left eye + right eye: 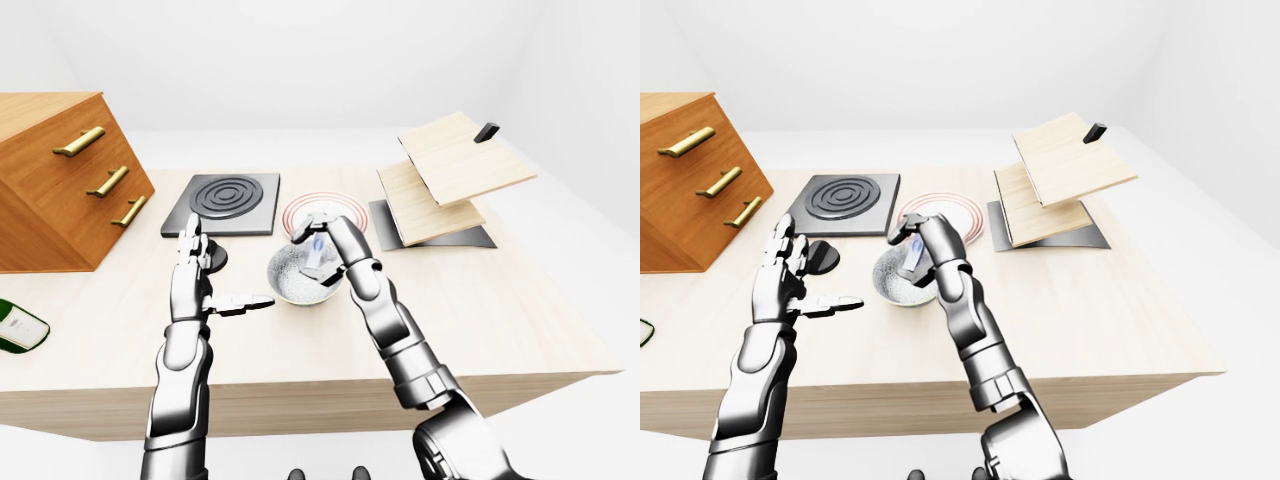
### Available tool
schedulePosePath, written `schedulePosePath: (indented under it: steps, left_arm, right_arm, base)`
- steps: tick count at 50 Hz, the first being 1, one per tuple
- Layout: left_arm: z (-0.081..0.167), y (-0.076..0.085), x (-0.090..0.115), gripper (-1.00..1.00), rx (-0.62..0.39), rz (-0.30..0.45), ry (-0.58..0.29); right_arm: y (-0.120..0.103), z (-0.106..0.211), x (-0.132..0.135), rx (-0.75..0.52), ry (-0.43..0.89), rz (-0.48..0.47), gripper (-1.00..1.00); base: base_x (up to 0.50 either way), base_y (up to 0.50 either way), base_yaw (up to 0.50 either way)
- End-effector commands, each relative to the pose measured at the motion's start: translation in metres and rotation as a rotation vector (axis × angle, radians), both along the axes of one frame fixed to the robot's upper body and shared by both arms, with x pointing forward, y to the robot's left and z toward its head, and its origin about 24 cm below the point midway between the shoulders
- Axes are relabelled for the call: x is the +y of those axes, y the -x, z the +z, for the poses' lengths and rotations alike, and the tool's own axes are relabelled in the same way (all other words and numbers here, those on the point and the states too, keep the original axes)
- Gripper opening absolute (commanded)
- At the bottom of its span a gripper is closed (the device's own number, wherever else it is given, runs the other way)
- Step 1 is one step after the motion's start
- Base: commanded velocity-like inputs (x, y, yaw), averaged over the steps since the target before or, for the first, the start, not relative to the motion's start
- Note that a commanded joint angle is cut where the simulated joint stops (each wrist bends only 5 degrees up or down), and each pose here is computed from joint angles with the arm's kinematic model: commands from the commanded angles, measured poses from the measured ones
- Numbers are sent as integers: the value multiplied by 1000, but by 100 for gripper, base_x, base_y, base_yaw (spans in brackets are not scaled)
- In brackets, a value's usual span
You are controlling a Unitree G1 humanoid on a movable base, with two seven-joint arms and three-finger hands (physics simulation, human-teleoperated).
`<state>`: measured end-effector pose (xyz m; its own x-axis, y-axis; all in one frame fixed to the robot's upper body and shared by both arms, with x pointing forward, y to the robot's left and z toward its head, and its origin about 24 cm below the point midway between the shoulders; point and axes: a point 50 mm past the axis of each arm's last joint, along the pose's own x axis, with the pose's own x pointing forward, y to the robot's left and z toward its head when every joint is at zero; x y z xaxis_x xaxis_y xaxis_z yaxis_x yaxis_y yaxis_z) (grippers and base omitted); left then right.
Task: Pick up the cream cheese and put it in the bowl.
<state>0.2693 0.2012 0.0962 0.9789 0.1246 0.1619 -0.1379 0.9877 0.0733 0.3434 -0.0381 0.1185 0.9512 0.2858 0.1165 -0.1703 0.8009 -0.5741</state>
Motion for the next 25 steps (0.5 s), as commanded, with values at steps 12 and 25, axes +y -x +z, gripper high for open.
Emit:
schedulePosePath:
  steps: [12,25]
  left_arm:
    - [2,2,-8,100,-8,-76,-2]
    - [1,2,-8,100,-5,-75,-3]
  right_arm:
    - [18,-30,11,121,-101,26,-33]
    - [19,-37,12,146,-103,21,-34]
  base:
    - [0,0,0]
    - [0,0,0]
